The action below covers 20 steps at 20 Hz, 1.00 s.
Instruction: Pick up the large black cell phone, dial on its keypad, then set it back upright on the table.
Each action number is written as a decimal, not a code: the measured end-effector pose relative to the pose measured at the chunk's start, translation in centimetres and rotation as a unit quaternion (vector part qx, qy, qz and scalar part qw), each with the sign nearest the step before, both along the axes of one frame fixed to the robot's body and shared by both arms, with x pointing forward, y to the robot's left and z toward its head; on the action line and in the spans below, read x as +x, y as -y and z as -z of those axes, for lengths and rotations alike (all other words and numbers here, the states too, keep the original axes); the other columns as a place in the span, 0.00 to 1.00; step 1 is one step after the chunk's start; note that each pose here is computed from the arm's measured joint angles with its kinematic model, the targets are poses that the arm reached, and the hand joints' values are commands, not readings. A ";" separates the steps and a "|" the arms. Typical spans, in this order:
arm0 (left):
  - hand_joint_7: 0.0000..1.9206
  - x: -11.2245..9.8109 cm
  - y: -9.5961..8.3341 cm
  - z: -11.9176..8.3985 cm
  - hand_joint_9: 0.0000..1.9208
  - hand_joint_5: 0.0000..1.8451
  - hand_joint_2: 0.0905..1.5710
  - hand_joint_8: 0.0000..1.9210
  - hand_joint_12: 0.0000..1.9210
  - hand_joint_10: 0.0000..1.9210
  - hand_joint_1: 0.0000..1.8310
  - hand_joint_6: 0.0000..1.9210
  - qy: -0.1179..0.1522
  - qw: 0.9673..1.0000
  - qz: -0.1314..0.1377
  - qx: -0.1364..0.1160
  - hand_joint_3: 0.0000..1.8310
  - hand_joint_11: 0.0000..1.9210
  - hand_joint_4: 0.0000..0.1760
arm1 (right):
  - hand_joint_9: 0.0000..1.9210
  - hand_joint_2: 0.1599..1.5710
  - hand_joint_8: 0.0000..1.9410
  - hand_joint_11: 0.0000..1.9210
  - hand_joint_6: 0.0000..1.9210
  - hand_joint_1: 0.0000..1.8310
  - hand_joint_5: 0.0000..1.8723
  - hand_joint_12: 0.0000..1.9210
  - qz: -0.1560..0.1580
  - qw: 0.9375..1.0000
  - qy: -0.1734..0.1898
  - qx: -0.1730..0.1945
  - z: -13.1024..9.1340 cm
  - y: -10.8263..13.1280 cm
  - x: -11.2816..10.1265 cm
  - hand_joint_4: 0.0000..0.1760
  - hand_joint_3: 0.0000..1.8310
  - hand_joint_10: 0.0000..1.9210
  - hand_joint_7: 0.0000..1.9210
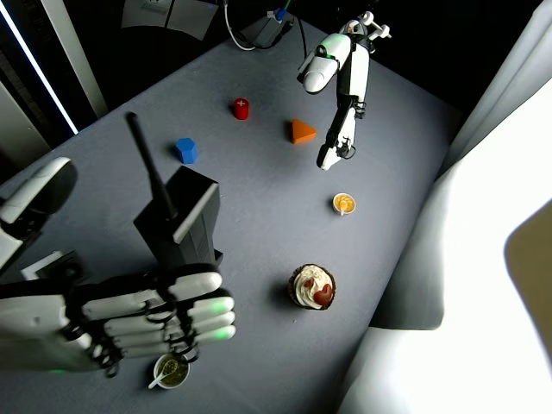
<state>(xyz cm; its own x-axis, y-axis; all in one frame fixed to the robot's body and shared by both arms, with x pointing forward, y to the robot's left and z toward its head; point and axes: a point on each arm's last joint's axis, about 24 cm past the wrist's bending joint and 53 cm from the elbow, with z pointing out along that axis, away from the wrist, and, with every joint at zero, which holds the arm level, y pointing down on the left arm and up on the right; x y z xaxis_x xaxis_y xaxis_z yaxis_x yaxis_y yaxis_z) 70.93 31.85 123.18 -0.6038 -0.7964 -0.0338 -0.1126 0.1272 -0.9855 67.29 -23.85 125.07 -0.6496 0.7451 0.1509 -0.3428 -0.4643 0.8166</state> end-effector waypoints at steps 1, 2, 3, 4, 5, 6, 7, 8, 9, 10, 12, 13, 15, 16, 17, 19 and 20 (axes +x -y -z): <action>0.20 0.0 0.0 0.0 0.18 0.19 0.74 0.00 0.43 0.00 0.05 0.00 0.000 1.000 0.000 0.000 0.00 0.00 0.00 | 0.00 0.53 0.00 0.00 0.00 0.14 0.00 0.00 0.014 1.000 -0.004 -0.021 0.2 1.4 -0.7 0.75 0.00 0.00 0.00; 0.20 0.0 0.0 0.0 0.18 0.19 0.74 0.00 0.43 0.00 0.05 0.00 0.000 1.000 -0.001 0.000 0.00 0.00 0.00 | 0.00 0.53 0.00 0.00 0.00 0.14 0.00 0.00 0.028 0.999 -0.016 -0.030 0.5 2.6 -1.2 0.75 0.00 0.00 0.00; 0.20 0.0 0.0 -0.1 0.18 0.19 0.74 0.00 0.43 0.00 0.05 0.00 0.000 1.000 0.000 -0.002 0.00 0.00 0.00 | 0.00 0.53 0.00 0.00 0.00 0.14 0.00 0.00 0.039 0.998 -0.031 -0.033 0.7 3.6 -1.7 0.75 0.00 0.00 0.00; 0.21 0.0 0.0 -0.1 0.19 0.20 0.73 0.00 0.46 0.00 0.07 0.00 0.001 1.000 0.000 -0.002 0.00 0.00 0.00 | 0.00 0.55 0.00 0.00 0.00 0.13 0.00 0.00 0.060 0.996 -0.053 -0.030 0.9 5.1 -2.5 0.73 0.00 0.00 0.00; 0.19 0.0 0.1 -0.1 0.17 0.18 0.74 0.00 0.42 0.00 0.05 0.00 0.001 1.000 0.001 -0.003 0.00 0.00 0.00 | 0.00 0.56 0.00 0.00 0.00 0.13 0.00 0.00 0.075 0.995 -0.063 -0.029 0.7 6.2 -3.1 0.67 0.01 0.00 0.00; 0.19 0.0 0.1 -0.1 0.17 0.18 0.74 0.00 0.42 0.00 0.05 0.00 0.001 1.000 0.000 -0.003 0.00 0.00 0.00 | 0.00 0.56 0.00 0.00 0.00 0.14 0.00 0.00 0.090 0.993 -0.071 -0.025 0.6 7.1 -3.8 0.65 0.01 0.00 0.00; 0.15 0.0 0.0 0.0 0.14 0.15 0.76 0.00 0.36 0.00 0.03 0.00 0.000 1.000 -0.002 -0.002 0.00 0.00 0.00 | 0.00 0.54 0.00 0.01 0.01 0.21 0.02 0.01 0.110 0.990 -0.084 -0.028 0.0 8.4 -5.5 0.62 0.00 0.00 0.00; 0.15 0.0 0.1 0.0 0.14 0.15 0.76 0.00 0.36 0.00 0.03 0.00 -0.001 1.000 -0.002 -0.003 0.00 0.00 0.00 | 0.00 0.54 0.00 0.01 0.01 0.21 0.02 0.01 0.114 0.989 -0.084 -0.029 -0.3 8.6 -6.1 0.62 0.00 0.00 0.00; 0.15 -0.1 0.3 0.0 0.14 0.15 0.75 0.00 0.35 0.00 0.04 0.00 -0.002 1.000 0.000 -0.005 0.00 0.00 0.00 | 0.00 0.53 0.00 0.02 0.01 0.21 0.02 0.01 0.134 0.986 -0.095 -0.023 -0.3 9.4 -6.9 0.62 0.00 0.00 0.00; 0.15 -0.2 0.5 0.0 0.13 0.14 0.75 0.00 0.35 0.00 0.05 0.00 -0.002 1.000 0.004 -0.006 0.00 0.00 0.00 | 0.00 0.53 0.00 0.02 0.01 0.21 0.02 0.01 0.157 0.981 -0.113 -0.013 0.0 10.4 -7.3 0.58 0.00 0.00 0.01; 0.13 -0.2 0.5 0.1 0.12 0.12 0.76 0.00 0.31 0.00 0.02 0.00 -0.002 1.000 0.004 -0.005 0.00 0.00 0.00 | 0.00 0.54 0.01 0.02 0.01 0.21 0.03 0.02 0.207 0.967 -0.151 0.007 0.9 12.6 -8.2 0.47 0.00 0.00 0.02; 0.12 -0.2 0.5 0.1 0.11 0.12 0.76 0.00 0.29 0.00 0.02 0.00 -0.002 1.000 0.002 -0.005 0.00 0.00 0.00 | 0.00 0.54 0.00 0.02 0.00 0.20 0.03 0.02 0.232 0.958 -0.170 0.016 1.3 13.6 -8.8 0.44 0.00 0.00 0.02; 0.11 -0.2 0.5 0.3 0.11 0.11 0.76 0.00 0.24 0.00 0.00 0.00 -0.005 1.000 0.002 -0.006 0.00 0.00 0.00 | 0.02 0.60 0.01 0.00 0.00 0.14 0.04 0.11 0.261 0.940 -0.217 0.026 2.9 14.5 -10.8 0.46 0.00 0.00 0.03; 0.11 -0.3 0.5 0.4 0.11 0.11 0.76 0.00 0.24 0.00 0.00 0.00 -0.006 1.000 0.003 -0.002 0.00 0.00 0.00 | 0.02 0.60 0.01 0.00 0.00 0.14 0.04 0.11 0.267 0.934 -0.234 0.035 3.5 14.7 -11.4 0.46 0.00 0.00 0.03; 0.12 -0.3 0.4 0.6 0.11 0.12 0.76 0.00 0.26 0.00 0.01 0.00 -0.009 1.000 0.003 0.000 0.00 0.00 0.00 | 0.03 0.60 0.01 0.00 0.00 0.17 0.06 0.14 0.276 0.925 -0.256 0.046 4.3 15.0 -12.3 0.43 0.00 0.00 0.05; 0.14 -0.2 0.3 0.7 0.12 0.17 0.77 0.00 0.28 0.00 0.00 0.01 -0.009 1.000 0.001 0.002 0.00 0.00 0.00 | 0.05 0.62 0.00 0.00 0.00 0.13 0.05 0.21 0.304 0.905 -0.292 0.046 5.6 16.1 -14.2 0.45 0.00 0.00 0.05; 0.14 -0.2 0.3 0.6 0.12 0.17 0.77 0.00 0.28 0.00 0.00 0.01 -0.008 1.000 0.000 -0.001 0.00 0.00 0.00 | 0.05 0.62 0.00 0.00 0.00 0.13 0.05 0.21 0.308 0.902 -0.297 0.049 5.8 16.2 -14.5 0.45 0.00 0.00 0.05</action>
<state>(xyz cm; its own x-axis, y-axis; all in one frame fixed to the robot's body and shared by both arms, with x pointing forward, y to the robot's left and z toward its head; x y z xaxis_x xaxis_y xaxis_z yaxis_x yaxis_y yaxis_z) 70.72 31.55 122.60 -0.6039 -0.7968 -0.0218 -0.1291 0.1248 -0.9838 52.76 -40.06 119.23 0.1013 0.9013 0.4211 -0.0763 -0.4150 0.9066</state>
